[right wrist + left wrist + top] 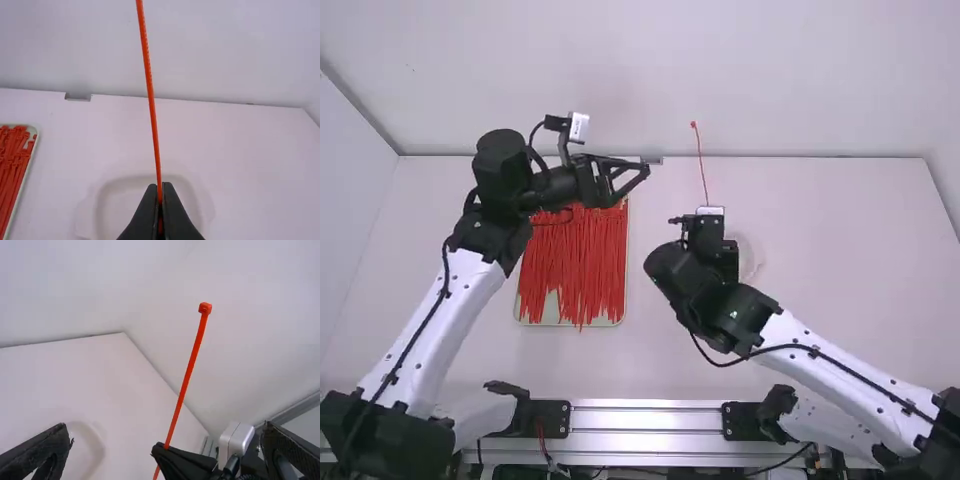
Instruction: Fasten the cable tie
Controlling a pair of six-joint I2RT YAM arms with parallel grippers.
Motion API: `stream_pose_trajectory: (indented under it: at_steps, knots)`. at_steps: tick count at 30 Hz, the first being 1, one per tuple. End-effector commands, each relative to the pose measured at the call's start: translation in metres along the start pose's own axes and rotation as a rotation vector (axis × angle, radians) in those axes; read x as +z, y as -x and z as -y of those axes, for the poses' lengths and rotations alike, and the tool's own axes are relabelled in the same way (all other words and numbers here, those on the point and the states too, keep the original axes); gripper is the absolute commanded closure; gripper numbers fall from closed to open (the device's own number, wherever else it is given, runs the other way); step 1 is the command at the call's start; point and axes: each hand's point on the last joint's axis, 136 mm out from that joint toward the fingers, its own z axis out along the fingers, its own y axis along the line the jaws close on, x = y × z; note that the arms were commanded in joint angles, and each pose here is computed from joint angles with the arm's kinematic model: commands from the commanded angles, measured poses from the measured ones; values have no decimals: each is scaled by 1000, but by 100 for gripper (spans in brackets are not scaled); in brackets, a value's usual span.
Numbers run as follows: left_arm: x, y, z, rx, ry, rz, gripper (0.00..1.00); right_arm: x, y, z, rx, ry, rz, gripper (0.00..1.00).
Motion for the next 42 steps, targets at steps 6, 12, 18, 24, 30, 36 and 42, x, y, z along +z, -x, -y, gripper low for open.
stream_pose_trajectory:
  at_steps: [6, 12, 18, 24, 30, 36, 42]
  knots:
    - [9, 3, 23, 54, -41, 13, 1, -3, 13, 2, 29, -9, 22, 100]
    - [11, 3, 26, 60, -49, 14, 1, -7, 12, -5, 18, 22, 20, 100]
    - [11, 6, 28, 69, -54, 25, 1, -14, 15, -16, 27, 58, 38, 100]
    - [12, 6, 27, 67, -46, 29, 1, -13, 17, -23, 35, 70, 46, 100]
    - [11, 7, 26, 67, -39, 34, 1, -2, 24, -46, -18, 68, 91, 100]
    - [12, 7, 26, 72, -39, 35, 1, 2, 24, -55, -12, 70, 97, 100]
    - [11, 14, 15, 71, 23, 78, 1, 2, 25, -52, -10, 55, 104, 100]
